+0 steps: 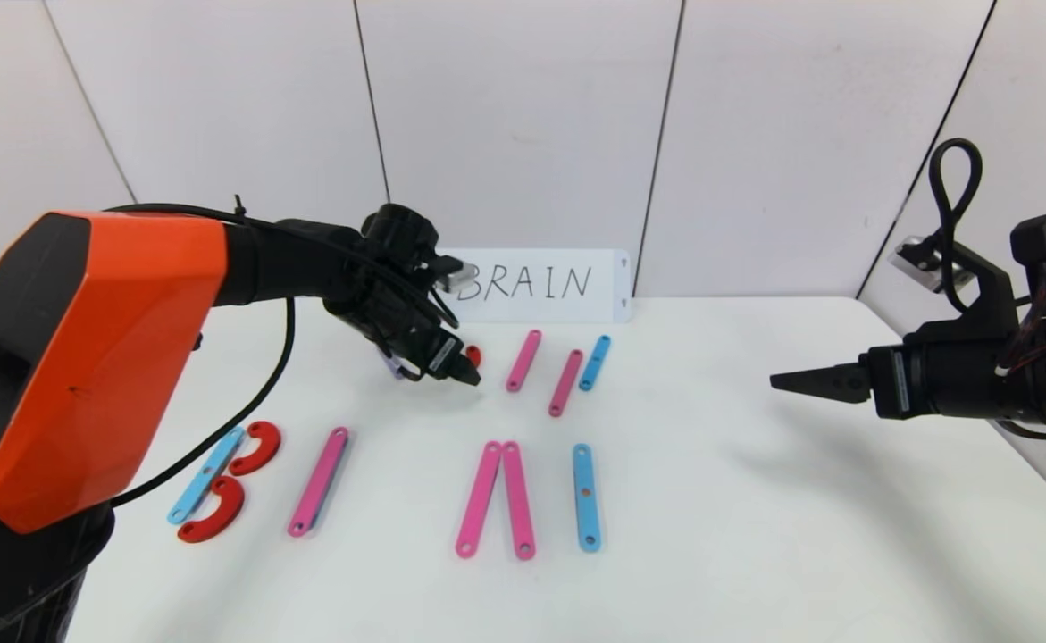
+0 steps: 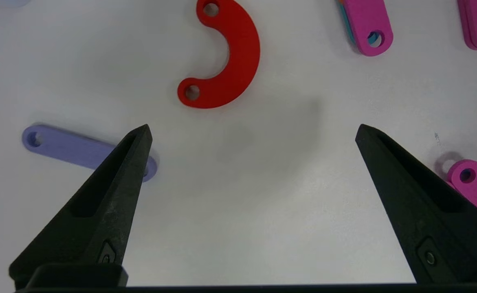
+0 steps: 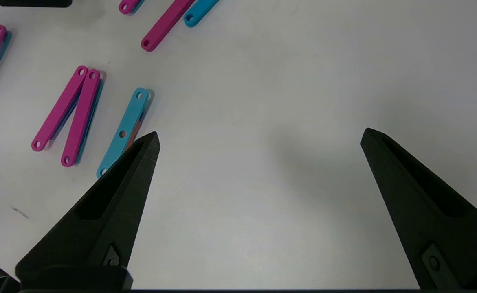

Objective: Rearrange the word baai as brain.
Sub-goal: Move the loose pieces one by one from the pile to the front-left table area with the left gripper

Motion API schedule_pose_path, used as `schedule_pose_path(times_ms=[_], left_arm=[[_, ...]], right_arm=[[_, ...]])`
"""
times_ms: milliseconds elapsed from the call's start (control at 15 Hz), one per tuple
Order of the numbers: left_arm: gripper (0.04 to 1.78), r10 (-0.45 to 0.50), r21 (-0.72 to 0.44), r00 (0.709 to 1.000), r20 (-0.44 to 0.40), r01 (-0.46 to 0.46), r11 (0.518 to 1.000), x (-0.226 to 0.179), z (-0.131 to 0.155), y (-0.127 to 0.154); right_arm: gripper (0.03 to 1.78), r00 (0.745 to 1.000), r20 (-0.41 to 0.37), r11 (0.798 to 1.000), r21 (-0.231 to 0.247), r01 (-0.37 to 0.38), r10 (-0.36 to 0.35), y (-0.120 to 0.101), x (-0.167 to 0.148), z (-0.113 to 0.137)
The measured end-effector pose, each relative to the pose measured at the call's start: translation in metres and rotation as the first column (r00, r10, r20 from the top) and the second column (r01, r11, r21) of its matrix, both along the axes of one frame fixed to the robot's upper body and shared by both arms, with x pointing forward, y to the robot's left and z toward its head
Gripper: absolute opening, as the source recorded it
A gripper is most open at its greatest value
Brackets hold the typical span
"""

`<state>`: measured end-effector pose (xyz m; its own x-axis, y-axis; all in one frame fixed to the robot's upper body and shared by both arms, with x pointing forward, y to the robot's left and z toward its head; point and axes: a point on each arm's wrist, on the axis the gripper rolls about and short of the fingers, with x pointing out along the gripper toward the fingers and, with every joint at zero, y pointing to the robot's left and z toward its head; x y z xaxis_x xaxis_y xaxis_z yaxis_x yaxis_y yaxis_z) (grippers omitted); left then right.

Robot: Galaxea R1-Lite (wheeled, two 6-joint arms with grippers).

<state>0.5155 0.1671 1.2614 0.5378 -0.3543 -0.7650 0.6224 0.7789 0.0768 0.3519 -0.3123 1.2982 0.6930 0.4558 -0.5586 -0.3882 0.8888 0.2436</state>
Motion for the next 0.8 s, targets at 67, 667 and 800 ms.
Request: schedule_pose_path(times_ms=[67, 667, 800], left_arm=[[1.75, -0.006, -0.003, 1.000, -0.006, 0.006, 1.000, 0.002, -0.005, -0.004], [1.75, -0.044, -0.094, 0.999, 0.012, 0.045, 0.995, 0.016, -0.024, -0.018], [1.75, -0.046, -0.097, 0.999, 0.025, 0.048, 0.994, 0.018, -0.025, -0.019]], right_arm=[[1.73, 1.000, 0.000, 1.000, 0.000, 0.000, 0.000, 0.000, 0.000, 0.000], [1.73, 1.000, -0.001, 1.000, -0.002, -0.001, 0.001, 0.000, 0.000, -0.001], [1.73, 1.000, -0.002, 1.000, -0.002, -0.002, 0.002, 0.000, 0.000, -0.001]])
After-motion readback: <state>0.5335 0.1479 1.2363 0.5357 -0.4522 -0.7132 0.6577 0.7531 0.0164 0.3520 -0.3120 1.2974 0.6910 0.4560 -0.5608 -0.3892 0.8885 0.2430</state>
